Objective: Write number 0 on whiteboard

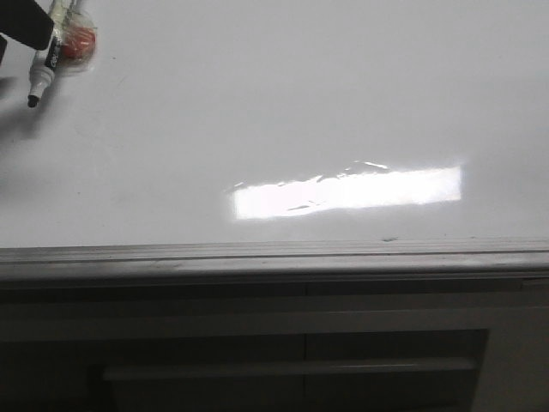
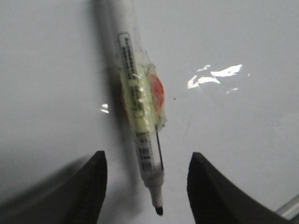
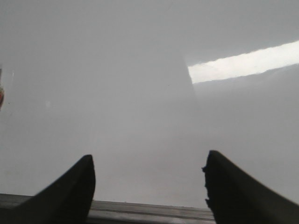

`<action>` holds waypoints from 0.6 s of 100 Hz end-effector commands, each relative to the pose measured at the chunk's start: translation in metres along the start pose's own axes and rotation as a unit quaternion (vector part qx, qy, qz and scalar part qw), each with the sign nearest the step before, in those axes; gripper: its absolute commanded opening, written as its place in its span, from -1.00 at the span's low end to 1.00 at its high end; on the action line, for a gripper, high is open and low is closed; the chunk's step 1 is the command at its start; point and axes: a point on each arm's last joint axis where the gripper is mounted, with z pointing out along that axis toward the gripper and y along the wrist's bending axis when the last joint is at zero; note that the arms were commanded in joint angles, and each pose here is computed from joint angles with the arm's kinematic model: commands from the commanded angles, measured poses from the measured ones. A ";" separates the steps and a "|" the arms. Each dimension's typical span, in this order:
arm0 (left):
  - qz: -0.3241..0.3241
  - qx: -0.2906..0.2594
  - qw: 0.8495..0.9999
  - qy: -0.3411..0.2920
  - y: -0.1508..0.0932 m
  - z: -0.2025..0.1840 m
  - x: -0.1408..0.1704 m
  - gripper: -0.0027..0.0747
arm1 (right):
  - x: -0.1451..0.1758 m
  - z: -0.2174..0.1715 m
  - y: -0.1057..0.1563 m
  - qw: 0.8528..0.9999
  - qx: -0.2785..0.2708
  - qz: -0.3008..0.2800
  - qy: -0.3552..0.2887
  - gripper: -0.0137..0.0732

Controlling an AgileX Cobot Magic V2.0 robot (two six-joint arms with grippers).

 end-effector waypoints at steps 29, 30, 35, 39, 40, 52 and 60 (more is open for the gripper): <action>-0.001 -0.018 1.000 0.005 0.010 0.024 -0.013 -0.28 | -0.016 -0.002 0.003 0.999 -0.003 -0.006 -0.044 0.31; -0.001 -0.017 1.000 0.007 0.010 0.025 -0.013 -0.32 | -0.016 -0.002 0.003 0.999 -0.003 -0.006 -0.044 0.31; -0.002 -0.016 1.000 0.014 0.010 0.027 -0.012 -0.49 | -0.016 -0.002 0.003 0.999 -0.003 -0.005 -0.044 0.31; -0.003 -0.015 1.000 0.016 0.010 0.027 -0.011 -0.61 | -0.016 -0.002 0.003 0.999 -0.004 -0.004 -0.044 0.31; -0.003 -0.015 1.000 0.016 0.010 0.027 -0.011 -0.65 | -0.016 -0.002 0.003 0.999 -0.004 -0.004 -0.044 0.31; -0.001 -0.011 1.000 0.022 0.009 0.027 -0.010 -0.99 | -0.016 -0.002 0.003 0.999 -0.007 0.002 -0.044 0.31; 0.000 -0.007 1.000 0.029 0.009 0.027 -0.009 -0.98 | -0.016 -0.002 0.003 0.999 -0.007 0.002 -0.044 0.31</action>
